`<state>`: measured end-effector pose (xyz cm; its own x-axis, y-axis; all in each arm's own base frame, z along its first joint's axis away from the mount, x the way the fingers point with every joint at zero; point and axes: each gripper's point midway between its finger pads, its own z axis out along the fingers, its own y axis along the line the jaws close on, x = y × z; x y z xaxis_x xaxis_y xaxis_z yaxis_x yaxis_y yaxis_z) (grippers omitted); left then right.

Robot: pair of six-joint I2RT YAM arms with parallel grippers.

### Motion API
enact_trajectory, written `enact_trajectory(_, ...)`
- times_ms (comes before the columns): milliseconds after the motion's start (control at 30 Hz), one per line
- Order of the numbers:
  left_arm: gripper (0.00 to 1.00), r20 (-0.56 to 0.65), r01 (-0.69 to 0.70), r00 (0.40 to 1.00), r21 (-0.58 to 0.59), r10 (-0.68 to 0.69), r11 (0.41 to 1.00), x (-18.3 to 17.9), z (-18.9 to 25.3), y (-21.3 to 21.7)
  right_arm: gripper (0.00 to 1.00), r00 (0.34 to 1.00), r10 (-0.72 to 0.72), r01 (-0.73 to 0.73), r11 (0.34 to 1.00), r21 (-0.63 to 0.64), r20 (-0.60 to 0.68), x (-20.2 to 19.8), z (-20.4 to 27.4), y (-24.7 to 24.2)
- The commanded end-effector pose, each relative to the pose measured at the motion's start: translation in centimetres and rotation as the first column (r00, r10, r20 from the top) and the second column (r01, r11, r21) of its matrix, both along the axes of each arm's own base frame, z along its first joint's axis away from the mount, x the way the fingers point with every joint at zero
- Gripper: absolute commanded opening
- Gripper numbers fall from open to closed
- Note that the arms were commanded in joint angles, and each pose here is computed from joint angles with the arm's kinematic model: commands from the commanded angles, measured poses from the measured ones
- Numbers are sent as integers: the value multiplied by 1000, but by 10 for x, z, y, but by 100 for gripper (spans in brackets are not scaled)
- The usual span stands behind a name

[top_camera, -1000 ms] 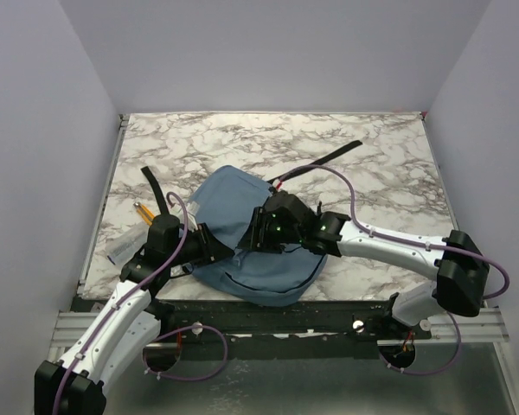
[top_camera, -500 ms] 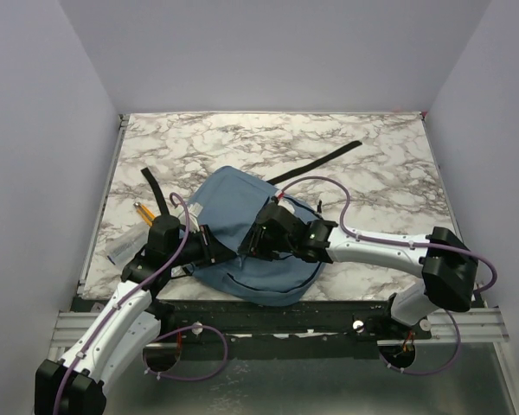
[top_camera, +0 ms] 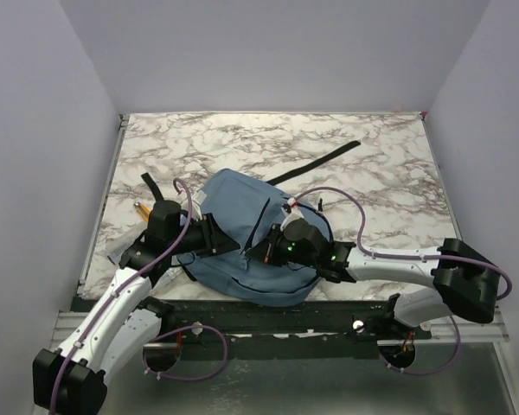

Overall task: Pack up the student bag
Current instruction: Zip the student bag at the center of the board.

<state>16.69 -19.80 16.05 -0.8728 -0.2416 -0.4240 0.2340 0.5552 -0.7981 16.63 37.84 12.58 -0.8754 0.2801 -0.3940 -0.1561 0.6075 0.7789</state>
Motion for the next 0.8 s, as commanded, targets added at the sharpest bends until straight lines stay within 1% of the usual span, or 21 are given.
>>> enact_trajectory(0,30,13,101,995,2,-101,995,-2,10,-8,1,963,148,-200,952,231,226,-15,46,23)
enact_trajectory(33,30,6,126,992,-3,-126,992,-3,9,-10,1,947,158,-241,925,292,280,-19,58,25)
enact_trajectory(100,27,-14,165,986,-7,-165,986,-5,8,-13,1,933,160,-275,896,349,324,-24,65,26)
enact_trajectory(200,26,-39,180,983,-5,-180,984,-9,2,-13,1,922,169,-298,883,363,347,-25,65,29)
enact_trajectory(300,34,-21,148,989,26,-148,989,-6,-3,-8,1,924,176,-306,875,376,341,-26,63,30)
enact_trajectory(467,45,-2,108,994,66,-108,992,2,-8,-4,1,926,179,-308,867,393,331,-26,62,28)
enact_trajectory(600,50,6,109,994,82,-110,991,8,-8,-4,1,926,184,-312,864,395,328,-27,60,27)
enact_trajectory(667,54,19,102,994,91,-104,991,11,-8,-3,1,926,187,-316,860,401,329,-27,60,27)
enact_trajectory(767,60,-12,135,991,68,-135,988,5,-12,-7,1,925,192,-322,853,411,327,-27,60,26)
